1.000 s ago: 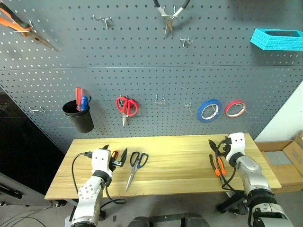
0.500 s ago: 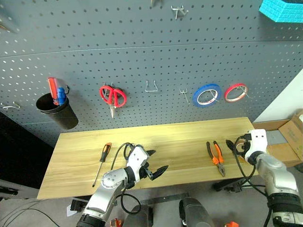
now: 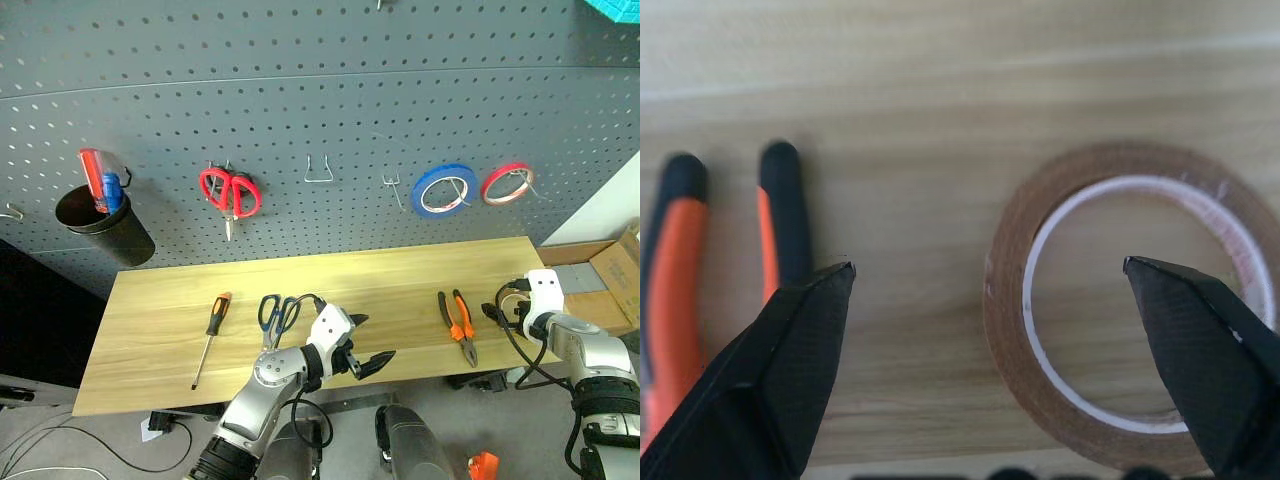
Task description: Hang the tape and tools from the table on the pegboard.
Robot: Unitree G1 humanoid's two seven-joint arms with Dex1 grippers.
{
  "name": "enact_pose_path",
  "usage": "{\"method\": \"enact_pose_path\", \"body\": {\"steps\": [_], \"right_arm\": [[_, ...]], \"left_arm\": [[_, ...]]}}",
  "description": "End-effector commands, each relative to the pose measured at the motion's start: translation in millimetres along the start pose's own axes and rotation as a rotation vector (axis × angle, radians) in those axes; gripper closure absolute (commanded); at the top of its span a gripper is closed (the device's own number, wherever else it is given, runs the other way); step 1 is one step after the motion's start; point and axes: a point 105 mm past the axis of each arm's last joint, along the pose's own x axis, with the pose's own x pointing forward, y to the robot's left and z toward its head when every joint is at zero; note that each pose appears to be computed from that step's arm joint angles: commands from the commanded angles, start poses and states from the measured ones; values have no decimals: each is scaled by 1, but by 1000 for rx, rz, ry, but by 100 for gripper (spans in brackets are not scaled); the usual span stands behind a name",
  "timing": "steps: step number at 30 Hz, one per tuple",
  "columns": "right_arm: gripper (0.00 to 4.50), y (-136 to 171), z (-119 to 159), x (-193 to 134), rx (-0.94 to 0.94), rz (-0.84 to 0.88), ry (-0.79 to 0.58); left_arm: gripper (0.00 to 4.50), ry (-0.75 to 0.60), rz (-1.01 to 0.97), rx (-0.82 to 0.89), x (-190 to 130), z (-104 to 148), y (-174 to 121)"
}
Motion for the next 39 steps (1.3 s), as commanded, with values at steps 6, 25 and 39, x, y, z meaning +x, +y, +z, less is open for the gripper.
{"method": "enact_pose_path", "body": {"steps": [6,25,39], "right_arm": [[0,1,0,14,36,-38,-36],[393,-14,-21,15,250,-218,-1],[436,75,51,-105,99,31,-531]], "left_arm": [[3,12,25,15,-19,5,-6],[0,3,73,37,-24,24,8],[0,-185,172,139,-25,65,41]]}}
